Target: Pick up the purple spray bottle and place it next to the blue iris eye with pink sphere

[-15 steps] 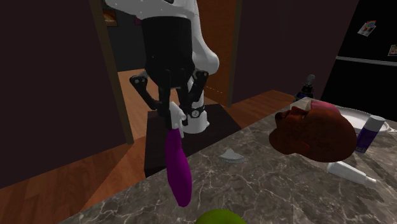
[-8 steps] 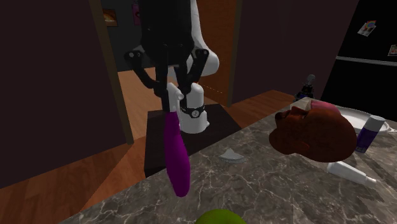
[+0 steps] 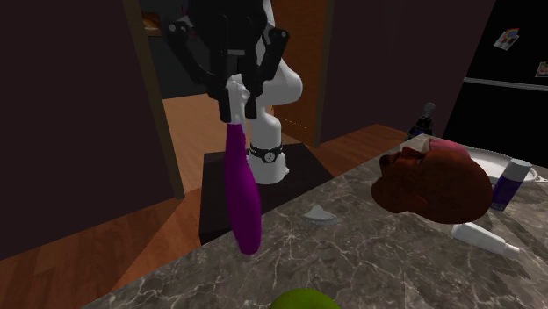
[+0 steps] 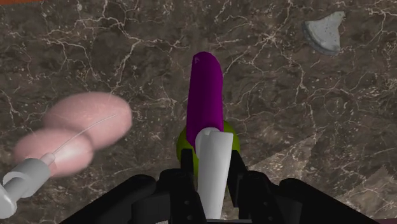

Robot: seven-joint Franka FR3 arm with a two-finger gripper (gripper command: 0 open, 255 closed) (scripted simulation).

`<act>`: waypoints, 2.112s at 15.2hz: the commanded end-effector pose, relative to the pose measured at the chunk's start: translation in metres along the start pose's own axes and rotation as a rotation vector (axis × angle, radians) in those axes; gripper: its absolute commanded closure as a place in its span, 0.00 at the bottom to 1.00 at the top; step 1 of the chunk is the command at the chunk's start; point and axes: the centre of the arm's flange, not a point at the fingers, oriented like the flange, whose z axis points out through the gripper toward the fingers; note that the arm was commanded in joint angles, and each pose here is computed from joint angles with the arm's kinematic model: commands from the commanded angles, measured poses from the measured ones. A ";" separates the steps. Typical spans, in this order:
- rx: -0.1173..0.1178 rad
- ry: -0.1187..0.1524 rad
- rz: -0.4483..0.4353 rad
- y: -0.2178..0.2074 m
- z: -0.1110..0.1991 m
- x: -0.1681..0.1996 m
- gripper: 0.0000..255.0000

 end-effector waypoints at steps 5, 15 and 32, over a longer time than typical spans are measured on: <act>0.000 0.000 0.000 0.001 -0.032 0.005 1.00; 0.000 0.000 0.000 0.002 -0.084 0.012 1.00; 0.000 0.000 0.000 0.005 -0.171 0.024 1.00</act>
